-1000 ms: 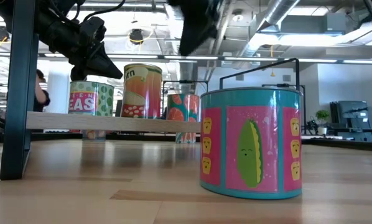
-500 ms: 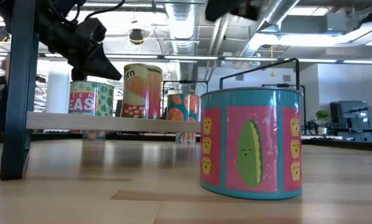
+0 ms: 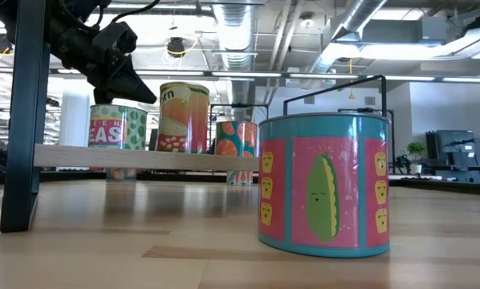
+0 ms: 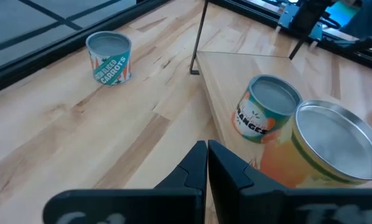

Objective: Pick and place cans onto a shelf
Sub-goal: Put the bottom canned peaches on the shelf

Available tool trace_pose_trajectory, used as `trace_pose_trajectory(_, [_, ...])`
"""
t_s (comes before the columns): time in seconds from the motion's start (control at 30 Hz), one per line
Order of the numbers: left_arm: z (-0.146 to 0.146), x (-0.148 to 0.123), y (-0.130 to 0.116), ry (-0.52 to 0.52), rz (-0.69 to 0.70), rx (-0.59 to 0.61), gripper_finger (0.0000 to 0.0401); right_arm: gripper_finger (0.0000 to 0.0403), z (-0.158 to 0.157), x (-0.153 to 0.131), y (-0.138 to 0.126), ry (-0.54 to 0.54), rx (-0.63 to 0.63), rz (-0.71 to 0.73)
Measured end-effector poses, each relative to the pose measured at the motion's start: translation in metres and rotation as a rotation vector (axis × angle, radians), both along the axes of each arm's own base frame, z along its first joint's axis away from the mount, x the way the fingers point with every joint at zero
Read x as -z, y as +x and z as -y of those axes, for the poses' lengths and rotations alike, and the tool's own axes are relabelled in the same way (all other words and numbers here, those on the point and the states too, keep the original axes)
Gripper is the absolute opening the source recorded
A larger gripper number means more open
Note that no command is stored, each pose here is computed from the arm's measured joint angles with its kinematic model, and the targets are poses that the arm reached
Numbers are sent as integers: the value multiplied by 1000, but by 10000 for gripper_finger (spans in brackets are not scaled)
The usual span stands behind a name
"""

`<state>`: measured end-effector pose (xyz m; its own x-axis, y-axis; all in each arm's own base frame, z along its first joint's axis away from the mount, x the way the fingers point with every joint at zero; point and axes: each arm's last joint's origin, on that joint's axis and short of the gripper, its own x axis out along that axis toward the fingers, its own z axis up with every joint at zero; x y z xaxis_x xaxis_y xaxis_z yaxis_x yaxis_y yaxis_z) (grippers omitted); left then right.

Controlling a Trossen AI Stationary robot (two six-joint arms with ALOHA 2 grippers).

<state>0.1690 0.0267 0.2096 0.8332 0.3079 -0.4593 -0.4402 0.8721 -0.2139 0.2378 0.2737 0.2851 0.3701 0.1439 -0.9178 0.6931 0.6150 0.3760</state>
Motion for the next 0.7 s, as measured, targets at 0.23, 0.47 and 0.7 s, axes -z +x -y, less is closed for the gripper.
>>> trace_pose_trajectory(0.23, [0,0,0,2,0,-4,0,83,-4,7,-38,8,78,-340])
trace_pose_trajectory(0.47, [0,0,0,4,0,-8,0,163,5,10,-38,-47,105,-389])
trace_pose_trajectory(0.7, [0,0,0,4,-3,-9,0,200,6,21,-33,-30,100,-390])
